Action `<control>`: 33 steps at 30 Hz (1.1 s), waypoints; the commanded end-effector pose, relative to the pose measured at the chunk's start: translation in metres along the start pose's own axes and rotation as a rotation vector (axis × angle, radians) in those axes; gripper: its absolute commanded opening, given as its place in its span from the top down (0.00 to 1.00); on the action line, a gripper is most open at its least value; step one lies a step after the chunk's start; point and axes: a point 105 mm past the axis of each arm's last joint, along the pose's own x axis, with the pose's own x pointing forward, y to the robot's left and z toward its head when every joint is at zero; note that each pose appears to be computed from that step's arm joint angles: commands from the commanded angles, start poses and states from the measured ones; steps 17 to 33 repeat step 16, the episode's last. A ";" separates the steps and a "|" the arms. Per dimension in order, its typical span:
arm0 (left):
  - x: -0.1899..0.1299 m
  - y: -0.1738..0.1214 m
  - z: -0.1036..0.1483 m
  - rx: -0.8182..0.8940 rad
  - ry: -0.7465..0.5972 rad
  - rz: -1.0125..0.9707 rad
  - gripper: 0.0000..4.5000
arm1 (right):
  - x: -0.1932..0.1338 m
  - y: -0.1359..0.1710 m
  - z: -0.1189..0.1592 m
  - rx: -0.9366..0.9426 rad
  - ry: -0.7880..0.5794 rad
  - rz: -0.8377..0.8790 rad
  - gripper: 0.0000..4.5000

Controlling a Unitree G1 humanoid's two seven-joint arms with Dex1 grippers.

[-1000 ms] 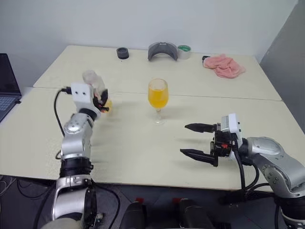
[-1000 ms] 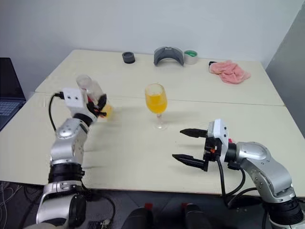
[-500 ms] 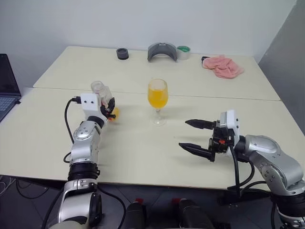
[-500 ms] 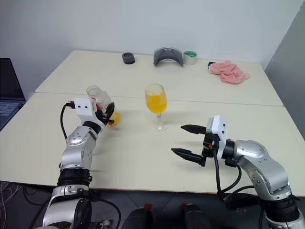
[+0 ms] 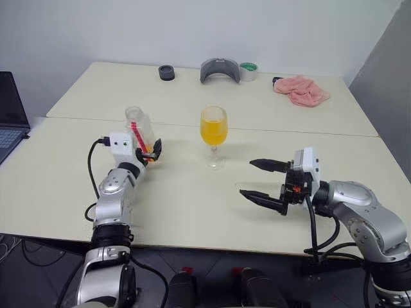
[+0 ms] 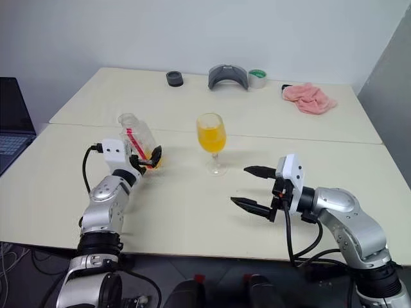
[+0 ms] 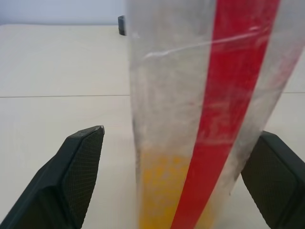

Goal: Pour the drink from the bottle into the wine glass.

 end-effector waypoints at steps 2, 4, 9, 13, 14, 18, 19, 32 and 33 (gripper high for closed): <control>-0.027 -0.001 0.005 -0.019 -0.010 0.002 0.00 | -0.013 -0.001 -0.016 -0.038 0.037 -0.098 0.00; -0.047 -0.003 0.000 -0.046 0.008 0.004 0.00 | -0.021 0.000 -0.030 -0.008 0.071 -0.160 0.00; -0.079 -0.007 -0.010 -0.050 0.071 0.012 0.00 | -0.030 -0.013 -0.045 0.059 0.067 -0.364 0.00; -0.095 -0.020 -0.018 -0.063 0.127 -0.008 0.00 | -0.031 -0.028 -0.058 0.014 0.124 -0.503 0.00; -0.100 -0.025 -0.021 -0.052 0.142 -0.018 0.00 | -0.029 -0.031 -0.061 0.023 0.124 -0.535 0.00; -0.106 -0.031 -0.021 -0.044 0.152 -0.025 0.00 | -0.027 -0.037 -0.061 0.045 0.107 -0.597 0.00; -0.106 -0.031 -0.021 -0.044 0.152 -0.025 0.00 | -0.027 -0.037 -0.061 0.045 0.107 -0.597 0.00; -0.106 -0.031 -0.021 -0.044 0.152 -0.025 0.00 | -0.027 -0.037 -0.061 0.045 0.107 -0.597 0.00; -0.106 -0.031 -0.021 -0.044 0.152 -0.025 0.00 | -0.027 -0.037 -0.061 0.045 0.107 -0.597 0.00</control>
